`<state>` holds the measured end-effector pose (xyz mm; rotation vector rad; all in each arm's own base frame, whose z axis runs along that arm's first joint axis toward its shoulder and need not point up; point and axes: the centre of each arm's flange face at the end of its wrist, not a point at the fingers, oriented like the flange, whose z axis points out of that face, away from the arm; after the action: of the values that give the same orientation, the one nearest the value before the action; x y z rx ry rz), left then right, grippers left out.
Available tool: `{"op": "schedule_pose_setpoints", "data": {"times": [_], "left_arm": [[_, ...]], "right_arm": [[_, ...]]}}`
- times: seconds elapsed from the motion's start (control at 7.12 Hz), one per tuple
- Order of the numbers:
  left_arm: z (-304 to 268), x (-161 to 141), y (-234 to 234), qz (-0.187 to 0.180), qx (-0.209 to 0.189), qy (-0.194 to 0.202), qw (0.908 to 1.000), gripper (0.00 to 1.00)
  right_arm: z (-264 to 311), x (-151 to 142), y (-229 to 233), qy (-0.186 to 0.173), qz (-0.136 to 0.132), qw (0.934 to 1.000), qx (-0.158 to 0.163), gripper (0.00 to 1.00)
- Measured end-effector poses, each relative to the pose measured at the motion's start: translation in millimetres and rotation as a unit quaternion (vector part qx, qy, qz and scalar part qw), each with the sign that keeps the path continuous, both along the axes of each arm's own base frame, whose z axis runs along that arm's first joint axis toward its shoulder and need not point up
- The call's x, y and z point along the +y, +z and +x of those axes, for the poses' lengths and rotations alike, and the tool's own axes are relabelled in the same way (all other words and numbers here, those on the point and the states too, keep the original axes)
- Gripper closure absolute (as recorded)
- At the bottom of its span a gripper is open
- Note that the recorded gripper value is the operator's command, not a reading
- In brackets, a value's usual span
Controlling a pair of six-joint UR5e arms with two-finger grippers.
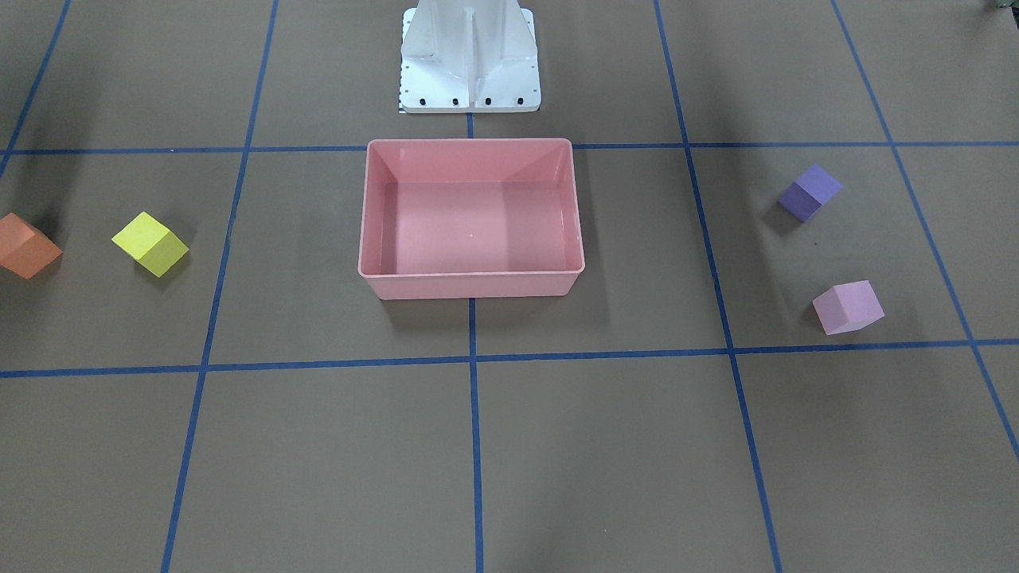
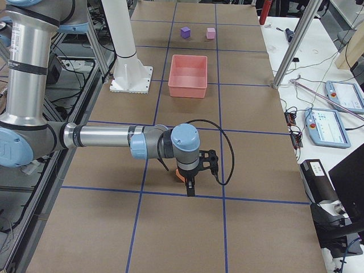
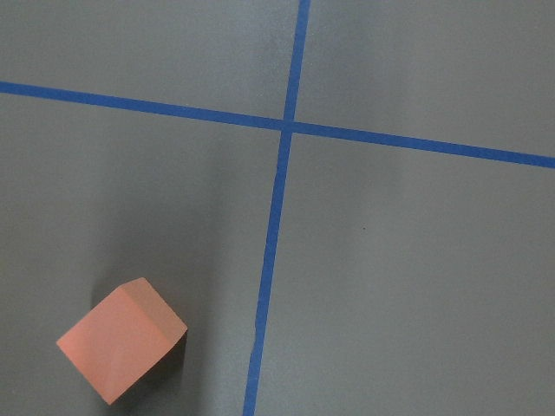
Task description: Place blocks into pink bin with both arms
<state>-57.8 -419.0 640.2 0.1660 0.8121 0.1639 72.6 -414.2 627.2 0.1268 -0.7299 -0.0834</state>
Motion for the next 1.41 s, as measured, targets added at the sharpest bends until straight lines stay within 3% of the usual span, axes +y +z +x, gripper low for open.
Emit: {"op": "schedule_pose_setpoints", "data": {"times": [0.42, 0.84, 1.12, 1.41], "left_arm": [[-0.1, -0.9, -8.0, 0.008, -0.001, -0.001, 1.0, 0.0], [0.2, -6.7, -19.3, 0.019, 0.001, -0.003, 0.9998, 0.0], [0.6, -44.6, -59.3, 0.086, 0.002, -0.003, 0.9963, 0.0], [3.7, -90.1, -97.2, 0.146, 0.006, -0.005, 0.9893, 0.0]], "right_arm": [[-0.1, -0.6, -1.4, -0.001, 0.005, 1.0, -0.001, 0.0], [0.7, -3.2, -10.5, 0.002, 0.066, 0.9978, 0.002, 0.0], [1.2, -10.1, -22.6, 0.006, 0.103, 0.9947, 0.004, 0.0], [1.7, -13.3, -27.3, 0.007, 0.119, 0.9929, 0.004, 0.0]]}}
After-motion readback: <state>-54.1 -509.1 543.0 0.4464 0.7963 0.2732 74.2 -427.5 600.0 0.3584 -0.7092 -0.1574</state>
